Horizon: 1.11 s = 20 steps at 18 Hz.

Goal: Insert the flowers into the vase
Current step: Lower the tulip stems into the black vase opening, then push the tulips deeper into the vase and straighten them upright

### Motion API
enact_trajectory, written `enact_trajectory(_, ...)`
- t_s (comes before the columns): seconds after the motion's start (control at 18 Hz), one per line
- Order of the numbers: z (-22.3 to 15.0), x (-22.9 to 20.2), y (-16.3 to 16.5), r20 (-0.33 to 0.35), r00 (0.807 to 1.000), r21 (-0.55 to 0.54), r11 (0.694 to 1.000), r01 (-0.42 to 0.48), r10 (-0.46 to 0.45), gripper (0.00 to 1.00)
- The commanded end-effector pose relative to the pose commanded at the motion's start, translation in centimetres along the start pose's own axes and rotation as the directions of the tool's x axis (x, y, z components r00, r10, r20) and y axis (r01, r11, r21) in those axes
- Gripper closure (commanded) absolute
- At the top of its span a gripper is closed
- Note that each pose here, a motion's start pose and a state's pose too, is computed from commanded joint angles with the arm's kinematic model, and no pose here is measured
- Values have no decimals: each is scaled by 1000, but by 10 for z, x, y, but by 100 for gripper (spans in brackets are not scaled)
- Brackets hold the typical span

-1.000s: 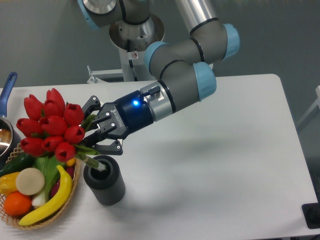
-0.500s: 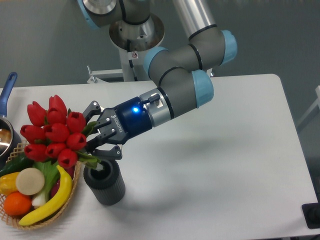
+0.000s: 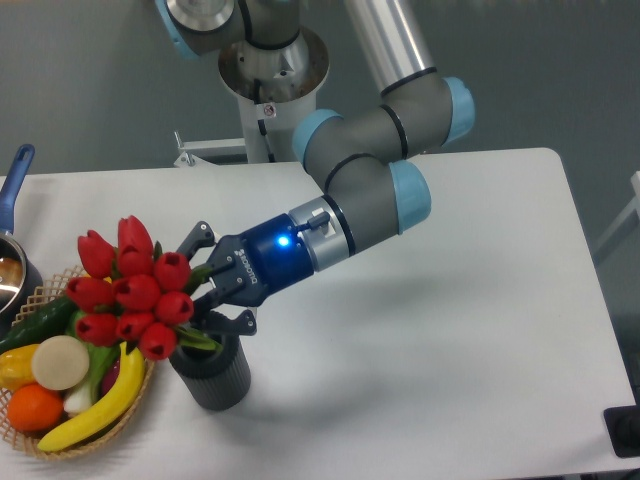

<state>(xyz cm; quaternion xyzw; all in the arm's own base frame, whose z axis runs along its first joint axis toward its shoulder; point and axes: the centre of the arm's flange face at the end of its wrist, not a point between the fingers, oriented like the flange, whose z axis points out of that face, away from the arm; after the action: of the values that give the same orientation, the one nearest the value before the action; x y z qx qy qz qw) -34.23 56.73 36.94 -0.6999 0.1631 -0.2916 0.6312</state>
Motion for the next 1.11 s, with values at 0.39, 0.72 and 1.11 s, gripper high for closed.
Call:
enact_trajectory(0.39,-8,-9,21,12,1000,3,1000,20,-20,70)
enact_trajectory(0.72,-6,-5,36,10,999,2,999,37,-37,70)
enact_trajectory(1.11,-7,0,54,10,997,1,997,74,-74,70)
